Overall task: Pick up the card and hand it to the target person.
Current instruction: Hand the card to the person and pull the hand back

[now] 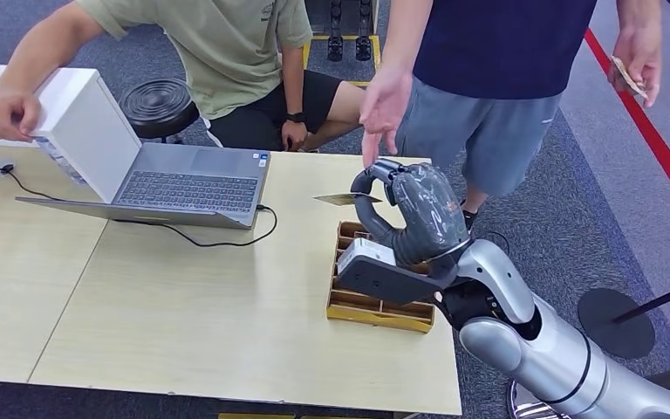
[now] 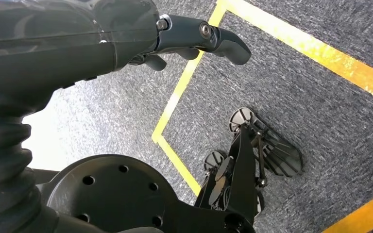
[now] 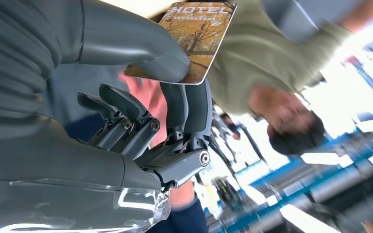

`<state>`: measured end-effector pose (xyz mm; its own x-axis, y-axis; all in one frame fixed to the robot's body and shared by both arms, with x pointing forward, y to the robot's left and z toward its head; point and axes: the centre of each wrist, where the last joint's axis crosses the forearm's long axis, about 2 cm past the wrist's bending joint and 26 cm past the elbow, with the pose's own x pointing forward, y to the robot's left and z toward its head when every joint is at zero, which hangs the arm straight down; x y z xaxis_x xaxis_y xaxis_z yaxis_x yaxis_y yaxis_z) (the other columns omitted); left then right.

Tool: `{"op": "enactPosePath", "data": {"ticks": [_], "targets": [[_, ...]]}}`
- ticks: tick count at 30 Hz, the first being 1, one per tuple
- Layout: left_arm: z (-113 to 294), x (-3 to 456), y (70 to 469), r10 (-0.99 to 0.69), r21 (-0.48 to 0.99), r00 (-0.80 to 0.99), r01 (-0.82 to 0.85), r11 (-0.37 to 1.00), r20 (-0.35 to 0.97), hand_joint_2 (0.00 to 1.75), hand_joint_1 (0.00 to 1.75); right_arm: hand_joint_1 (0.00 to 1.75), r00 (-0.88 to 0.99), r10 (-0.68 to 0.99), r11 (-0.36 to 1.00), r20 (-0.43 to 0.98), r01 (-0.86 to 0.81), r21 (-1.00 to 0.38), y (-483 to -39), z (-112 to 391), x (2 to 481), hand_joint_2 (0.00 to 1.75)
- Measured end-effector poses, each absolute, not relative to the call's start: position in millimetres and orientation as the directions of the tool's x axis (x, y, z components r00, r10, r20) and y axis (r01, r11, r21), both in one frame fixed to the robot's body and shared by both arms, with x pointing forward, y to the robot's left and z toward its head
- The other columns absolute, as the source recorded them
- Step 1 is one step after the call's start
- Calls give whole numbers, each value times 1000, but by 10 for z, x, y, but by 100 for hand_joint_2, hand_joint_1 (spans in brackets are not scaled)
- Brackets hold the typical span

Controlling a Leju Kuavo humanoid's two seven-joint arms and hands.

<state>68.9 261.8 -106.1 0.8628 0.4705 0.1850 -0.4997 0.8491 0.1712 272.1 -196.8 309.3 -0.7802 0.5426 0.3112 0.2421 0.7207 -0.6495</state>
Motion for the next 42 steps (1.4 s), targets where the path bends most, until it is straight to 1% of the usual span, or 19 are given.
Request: {"op": "enactPosePath", "data": {"ticks": [5,7,17,20,30,34,35,39,42], "targets": [[-1063,691,2634,452,163,872,-481,862,186,175,0,175,-775,591,726,225,390,-566,-1987,3065,2644,175],[-1063,693,2646,446,162,875,-475,865,186,175,0,175,-765,615,711,193,432,-555,-1974,3025,2617,175],[-1063,696,2649,435,155,880,-465,872,191,175,0,175,-709,680,650,188,464,-602,-1810,2754,2669,175],[-1064,696,2646,432,151,882,-461,874,191,175,0,175,-696,687,648,208,458,-608,-1799,2679,2679,175],[-1063,698,2634,418,146,890,-445,884,183,175,0,175,-671,652,700,353,353,-621,-1819,2318,2695,175],[-1062,701,2626,400,146,900,-425,893,173,175,0,1,-667,634,726,393,336,-601,-1827,2248,2681,175],[-1061,702,2620,406,145,896,-432,890,178,175,0,0,-666,626,734,405,329,-594,-1827,2228,2673,175],[-1059,701,2588,431,147,885,-457,878,176,0,0,0,-668,596,765,446,304,-567,-1809,2179,2675,175],[-1058,703,2577,426,146,887,-452,880,175,0,0,0,-671,573,786,471,286,-548,-1792,2158,2687,175]]}}
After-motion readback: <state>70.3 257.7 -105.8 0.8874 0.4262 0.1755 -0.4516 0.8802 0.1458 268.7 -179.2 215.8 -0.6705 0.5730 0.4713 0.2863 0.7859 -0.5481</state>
